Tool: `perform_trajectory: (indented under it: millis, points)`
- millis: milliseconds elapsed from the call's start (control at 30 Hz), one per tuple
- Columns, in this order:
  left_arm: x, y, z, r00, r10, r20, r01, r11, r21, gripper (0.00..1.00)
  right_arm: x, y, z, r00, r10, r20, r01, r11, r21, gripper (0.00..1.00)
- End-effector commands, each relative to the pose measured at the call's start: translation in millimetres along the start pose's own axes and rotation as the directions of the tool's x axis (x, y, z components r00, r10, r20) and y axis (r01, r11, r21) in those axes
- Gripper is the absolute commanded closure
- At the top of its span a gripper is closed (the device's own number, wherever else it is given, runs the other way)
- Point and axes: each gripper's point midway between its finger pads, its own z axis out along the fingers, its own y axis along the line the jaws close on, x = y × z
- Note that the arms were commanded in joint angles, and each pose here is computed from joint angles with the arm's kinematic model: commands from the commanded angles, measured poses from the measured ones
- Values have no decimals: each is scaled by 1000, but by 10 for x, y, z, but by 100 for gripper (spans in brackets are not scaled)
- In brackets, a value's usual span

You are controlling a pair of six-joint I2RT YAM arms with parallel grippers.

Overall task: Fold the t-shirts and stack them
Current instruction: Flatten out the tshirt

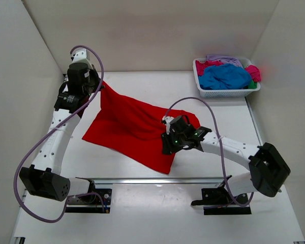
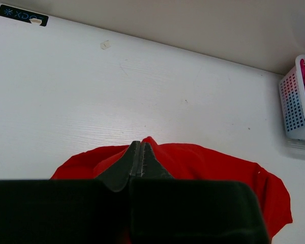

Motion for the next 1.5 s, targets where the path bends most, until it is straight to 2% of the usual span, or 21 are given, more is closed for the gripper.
perform_trajectory:
  millis: [0, 233, 267, 333, 467, 600, 667, 767, 833, 967, 1100, 1200, 1333, 1467]
  points:
    - [-180, -4, -118, 999, 2, 47, -2, 1000, 8, 100, -32, 130, 133, 1000, 2, 10, -2, 1000, 6, 67]
    - [-103, 160, -37, 1000, 0, 24, 1, 999, -42, 100, 449, 126, 300, 986, -35, -162, 49, 995, 85, 63]
    - [-85, 194, -31, 1000, -1, 21, 2, 998, -55, 100, 508, 129, 303, 983, -43, -180, 59, 995, 83, 66]
    - [-7, 285, 20, 1000, 3, 2, -3, 997, -79, 100, 643, 62, 295, 973, -22, -230, 43, 995, 89, 84]
    - [95, 467, 50, 999, -36, -18, 34, 994, -102, 100, 778, -246, 206, 952, 29, -305, 26, 984, 175, 93]
    - [174, 667, 38, 999, -33, -39, 27, 989, -145, 100, 766, -664, 100, 937, 97, -336, 15, 949, 314, 94]
    - [193, 744, 5, 999, -29, -40, 23, 988, -154, 100, 613, -897, 54, 937, 150, -317, -24, 930, 368, 95]
    - [241, 843, -22, 999, -30, -45, 22, 985, -173, 100, 364, -1155, -12, 948, 161, -274, -25, 898, 440, 96]
    - [279, 835, -21, 998, -35, -51, 27, 986, -166, 100, 124, -1049, -57, 969, 107, -223, -6, 911, 413, 96]
    - [354, 726, 29, 996, -41, -76, 31, 990, -137, 100, 34, -513, 1, 981, 45, -188, 1, 971, 237, 94]
    - [355, 696, 72, 996, -53, -69, 44, 991, -125, 100, 270, 18, 247, 982, 13, -188, 1, 997, 72, 94]
    - [383, 717, 64, 995, -58, -77, 48, 990, -130, 100, 533, 194, 452, 967, 24, -255, -24, 1000, 5, 93]
    - [351, 768, 34, 996, -53, -72, 42, 989, -142, 100, 782, 144, 604, 943, 5, -334, 17, 998, 62, 93]
    - [324, 833, 4, 996, -42, -77, 30, 987, -156, 100, 907, -345, 479, 917, 97, -387, -4, 972, 233, 94]
